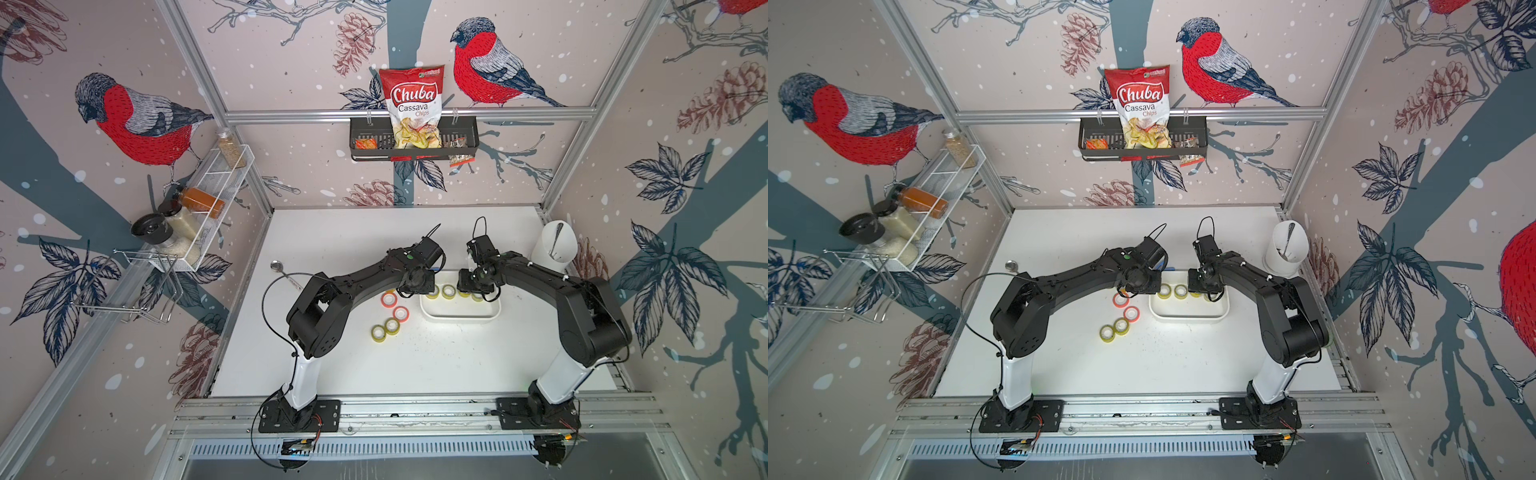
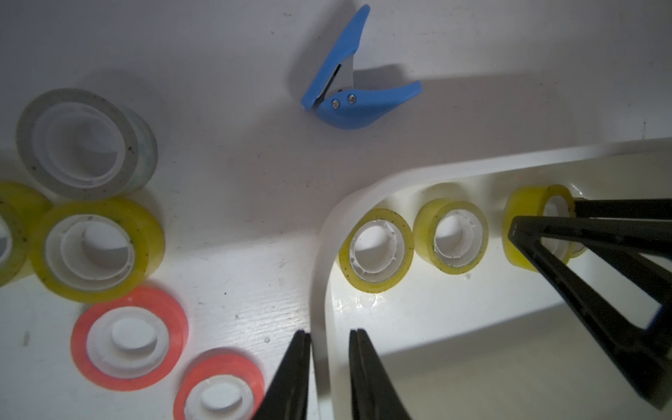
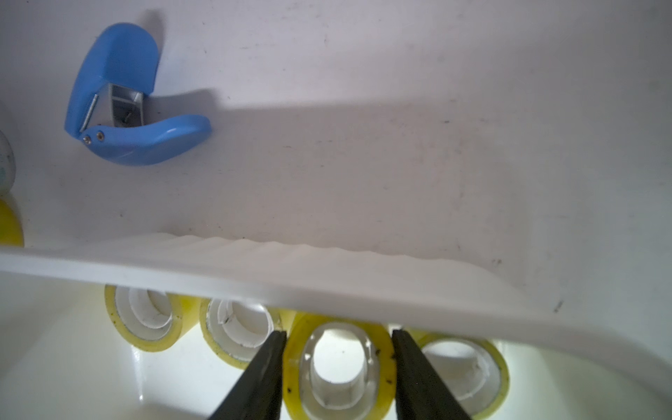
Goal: Put the transparent tape into the storage box
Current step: Place the tape in the storage box.
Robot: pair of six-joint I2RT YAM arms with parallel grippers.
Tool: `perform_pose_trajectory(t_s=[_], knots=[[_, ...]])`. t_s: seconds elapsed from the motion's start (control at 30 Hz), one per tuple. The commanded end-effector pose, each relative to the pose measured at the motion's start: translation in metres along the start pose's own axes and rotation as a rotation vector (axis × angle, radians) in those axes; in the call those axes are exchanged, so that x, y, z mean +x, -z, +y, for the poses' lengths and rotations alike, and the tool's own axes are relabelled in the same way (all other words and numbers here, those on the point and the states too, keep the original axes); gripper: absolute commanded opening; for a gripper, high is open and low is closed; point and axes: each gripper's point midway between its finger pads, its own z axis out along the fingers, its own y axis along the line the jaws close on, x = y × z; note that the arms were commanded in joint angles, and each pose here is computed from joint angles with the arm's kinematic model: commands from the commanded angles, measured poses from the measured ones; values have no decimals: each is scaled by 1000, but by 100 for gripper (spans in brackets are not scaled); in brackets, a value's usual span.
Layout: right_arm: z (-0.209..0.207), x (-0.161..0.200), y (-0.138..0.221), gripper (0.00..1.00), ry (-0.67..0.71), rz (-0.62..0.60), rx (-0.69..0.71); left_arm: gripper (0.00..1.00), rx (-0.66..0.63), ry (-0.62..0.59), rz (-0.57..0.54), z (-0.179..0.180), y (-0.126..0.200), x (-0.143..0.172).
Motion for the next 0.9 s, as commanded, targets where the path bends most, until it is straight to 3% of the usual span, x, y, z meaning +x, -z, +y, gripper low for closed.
perform_pose_trajectory(t_s=[0.0,0.5,0.67,0.87], knots=[[-2,-6,-1,49,-5,-24,23,25,-6,7,9,0,2,2],[13,-6,-18,49,-7,-10,11,25,5,11,10,-1,3,2],[10,-9,-14,60,-7,-21,30,25,7,11,11,-1,3,3],[10,-11,0,62,-9,-45,35,26,6,14,7,-1,6,2]])
